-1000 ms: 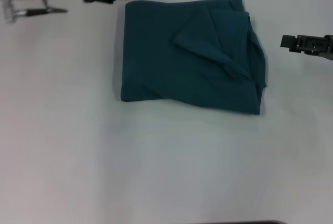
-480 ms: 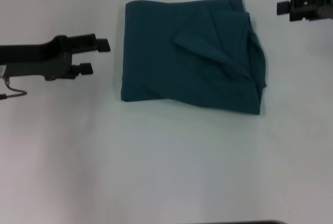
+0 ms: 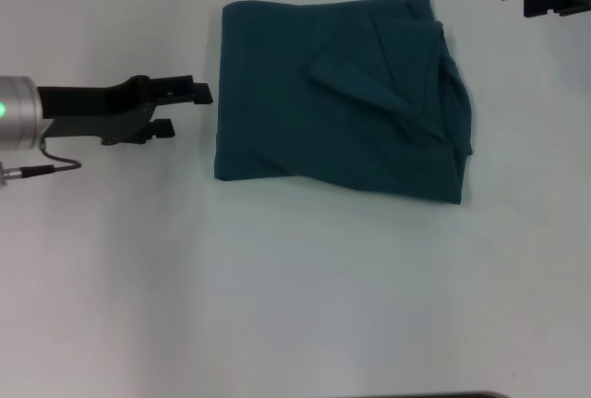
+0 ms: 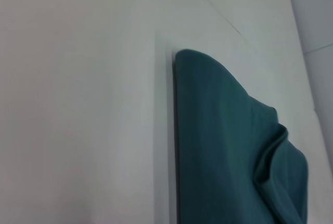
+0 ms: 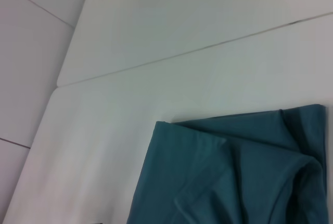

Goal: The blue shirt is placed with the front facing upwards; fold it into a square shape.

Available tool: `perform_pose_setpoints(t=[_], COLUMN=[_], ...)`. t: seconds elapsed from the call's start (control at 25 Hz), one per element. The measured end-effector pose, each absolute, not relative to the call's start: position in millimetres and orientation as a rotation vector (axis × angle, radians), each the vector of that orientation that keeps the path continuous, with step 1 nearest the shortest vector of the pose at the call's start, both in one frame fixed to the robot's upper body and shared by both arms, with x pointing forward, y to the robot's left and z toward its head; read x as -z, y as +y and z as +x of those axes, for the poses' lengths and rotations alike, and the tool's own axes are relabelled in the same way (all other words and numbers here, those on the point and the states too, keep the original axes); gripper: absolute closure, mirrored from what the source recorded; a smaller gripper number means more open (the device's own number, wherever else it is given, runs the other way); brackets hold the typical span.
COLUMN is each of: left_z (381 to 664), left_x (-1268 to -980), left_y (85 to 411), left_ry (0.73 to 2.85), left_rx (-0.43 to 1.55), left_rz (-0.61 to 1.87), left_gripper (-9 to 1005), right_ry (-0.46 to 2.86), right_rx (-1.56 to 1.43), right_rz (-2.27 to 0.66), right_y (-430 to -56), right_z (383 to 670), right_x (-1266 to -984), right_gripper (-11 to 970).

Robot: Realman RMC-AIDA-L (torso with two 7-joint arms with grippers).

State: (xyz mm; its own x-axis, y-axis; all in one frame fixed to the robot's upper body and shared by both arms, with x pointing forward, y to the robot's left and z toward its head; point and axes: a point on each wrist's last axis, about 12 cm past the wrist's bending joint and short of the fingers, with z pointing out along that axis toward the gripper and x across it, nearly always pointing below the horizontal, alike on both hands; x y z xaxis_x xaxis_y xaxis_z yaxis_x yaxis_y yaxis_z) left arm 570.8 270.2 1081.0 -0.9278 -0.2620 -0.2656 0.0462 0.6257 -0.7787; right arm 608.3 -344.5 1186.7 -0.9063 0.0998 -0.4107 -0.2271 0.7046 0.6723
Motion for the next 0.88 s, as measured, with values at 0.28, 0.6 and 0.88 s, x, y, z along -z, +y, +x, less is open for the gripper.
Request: perform_pose_setpoints(t=[0.28, 0.6, 0.88], left_z=[586.8, 597.1, 600.6], left_x=[-1076.8, -1077.1, -1079.6], left_y=[242.5, 217.8, 191.3], left_ry=[2.544, 2.608, 2.643], left_rx=[1.147, 1.086, 1.085], left_rz=[-0.115, -0.048, 0.052], left_gripper=[48, 47, 49], right_ry=[2.496, 2.499, 2.496], right_rx=[-1.06, -1.058, -1.057], right_rz=[-0.085, -0.085, -0.101], right_y=[-348.5, -350.9, -350.0], right_z=[607.2, 605.9, 606.5], right_x=[-1188.0, -1188.4, -1189.6], right_gripper=[375, 377, 378])
